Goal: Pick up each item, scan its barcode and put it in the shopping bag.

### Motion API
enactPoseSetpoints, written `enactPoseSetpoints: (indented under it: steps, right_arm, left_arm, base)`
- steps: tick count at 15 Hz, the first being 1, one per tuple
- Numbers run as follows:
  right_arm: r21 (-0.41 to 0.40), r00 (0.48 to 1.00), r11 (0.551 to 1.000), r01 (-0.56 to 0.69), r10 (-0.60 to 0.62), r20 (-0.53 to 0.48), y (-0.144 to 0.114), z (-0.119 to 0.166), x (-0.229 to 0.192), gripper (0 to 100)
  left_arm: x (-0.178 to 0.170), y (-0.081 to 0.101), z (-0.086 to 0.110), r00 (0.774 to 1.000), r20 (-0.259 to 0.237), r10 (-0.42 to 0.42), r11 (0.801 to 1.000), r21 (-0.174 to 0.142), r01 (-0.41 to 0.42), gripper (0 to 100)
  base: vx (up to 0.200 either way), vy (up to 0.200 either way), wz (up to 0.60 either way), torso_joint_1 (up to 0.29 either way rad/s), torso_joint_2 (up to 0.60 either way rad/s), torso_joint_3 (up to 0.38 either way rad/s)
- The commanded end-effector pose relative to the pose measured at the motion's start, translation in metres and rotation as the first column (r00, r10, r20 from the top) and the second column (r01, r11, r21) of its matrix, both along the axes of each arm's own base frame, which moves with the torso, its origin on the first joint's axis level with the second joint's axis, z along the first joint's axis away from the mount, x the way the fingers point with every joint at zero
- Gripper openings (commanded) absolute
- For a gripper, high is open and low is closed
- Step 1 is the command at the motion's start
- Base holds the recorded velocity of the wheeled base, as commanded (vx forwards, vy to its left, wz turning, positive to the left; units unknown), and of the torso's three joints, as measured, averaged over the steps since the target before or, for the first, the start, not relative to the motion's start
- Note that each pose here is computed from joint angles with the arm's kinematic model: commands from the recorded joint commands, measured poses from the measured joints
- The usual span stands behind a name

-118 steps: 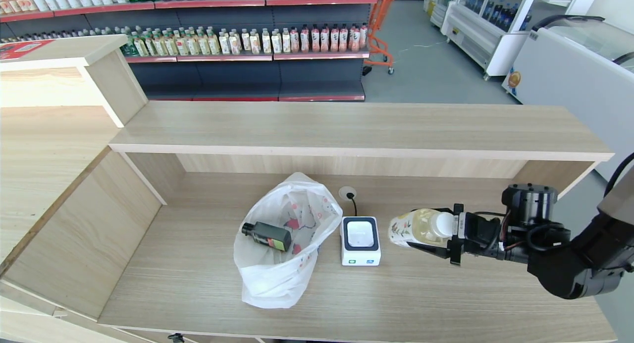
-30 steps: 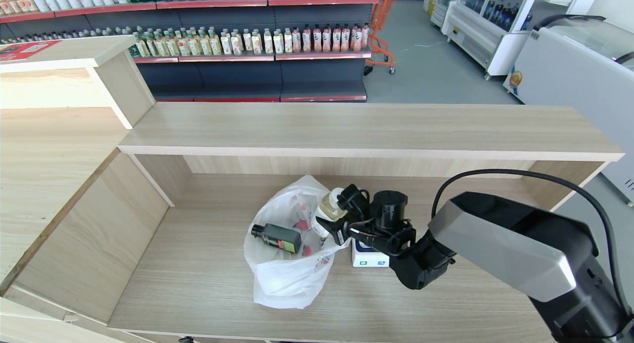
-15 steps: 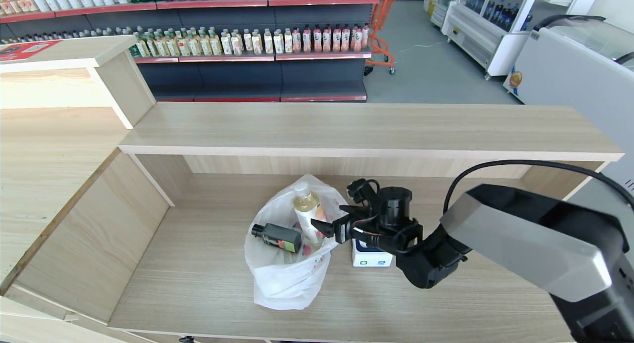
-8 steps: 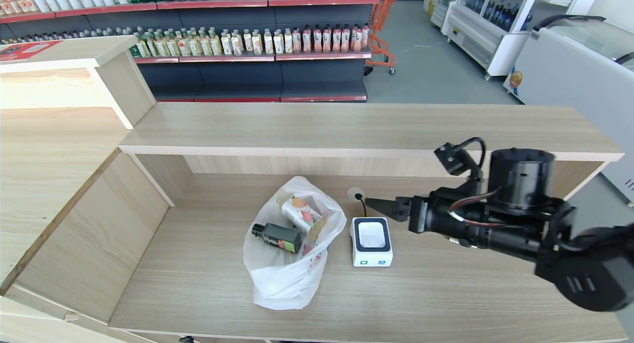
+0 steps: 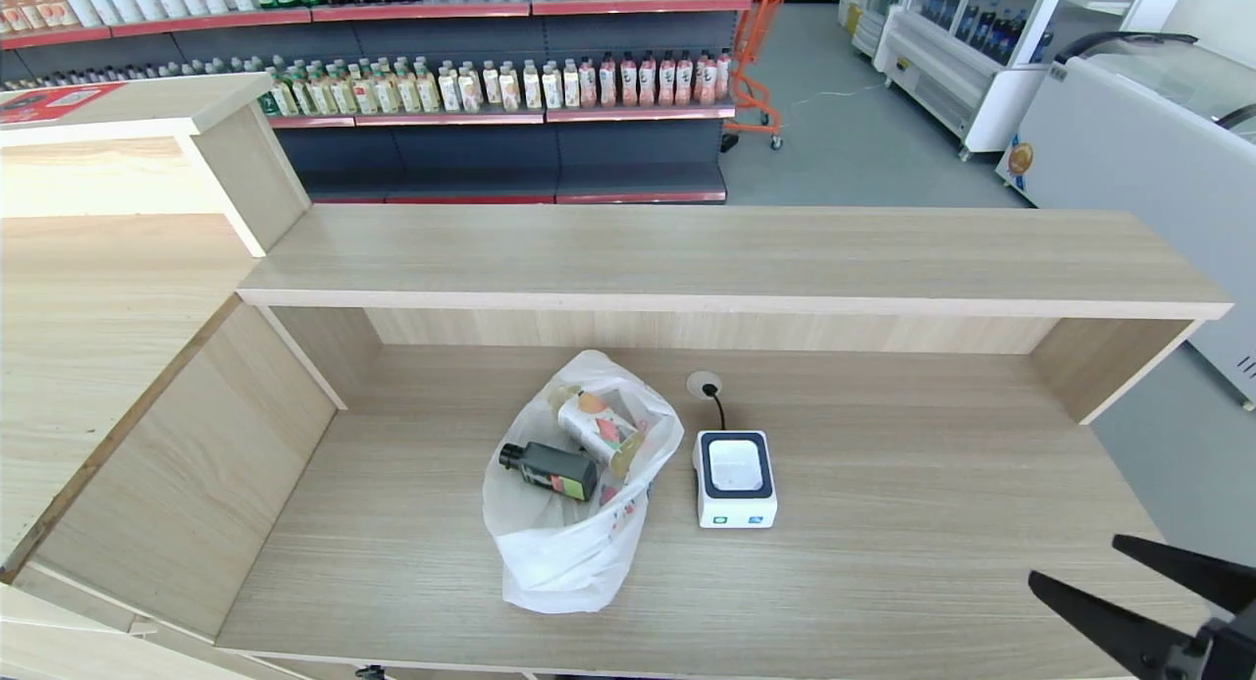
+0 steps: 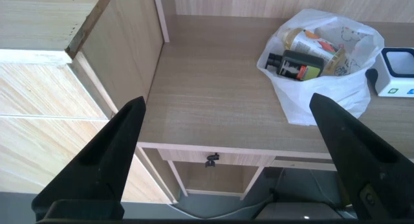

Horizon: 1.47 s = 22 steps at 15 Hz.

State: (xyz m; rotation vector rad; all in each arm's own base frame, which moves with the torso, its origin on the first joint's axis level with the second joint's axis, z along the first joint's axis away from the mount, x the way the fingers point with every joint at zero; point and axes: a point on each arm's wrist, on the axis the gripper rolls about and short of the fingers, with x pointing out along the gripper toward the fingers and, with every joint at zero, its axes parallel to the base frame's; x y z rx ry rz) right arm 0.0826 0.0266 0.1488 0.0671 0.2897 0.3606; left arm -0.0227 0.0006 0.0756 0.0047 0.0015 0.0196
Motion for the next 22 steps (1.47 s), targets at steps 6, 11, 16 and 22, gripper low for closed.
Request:
enactPoseSetpoints:
  steps: [6,11,16,22]
  right_arm:
    - [0.019,0.914,0.929,0.369,-0.366,0.172,-0.031,-0.072,-0.098,100]
    - [0.01,0.859,0.895,0.446,-0.431,0.278,-0.029,-0.073,-0.106,100]
    - [0.018,0.859,0.895,0.446,-0.433,0.273,-0.029,-0.073,-0.106,0]
    - [0.041,0.858,0.894,0.446,-0.44,0.265,-0.029,-0.073,-0.106,0]
  left_arm:
    - [0.0,0.0,0.0,1.0,0.0,0.0,1.0,0.0,0.0,100]
    - [0.0,0.0,0.0,1.0,-0.002,0.0,1.0,0.0,0.0,100]
    - [0.0,0.0,0.0,1.0,-0.002,0.0,1.0,0.0,0.0,100]
    - [0.0,0.0,0.0,1.0,0.0,0.0,1.0,0.0,0.0,100]
  base:
    - [0.0,0.0,0.0,0.0,0.0,0.0]
    - [0.0,0.0,0.0,0.0,0.0,0.0]
    - [0.0,0.0,0.0,0.0,0.0,0.0]
    - [0.0,0.0,0.0,0.0,0.0,0.0]
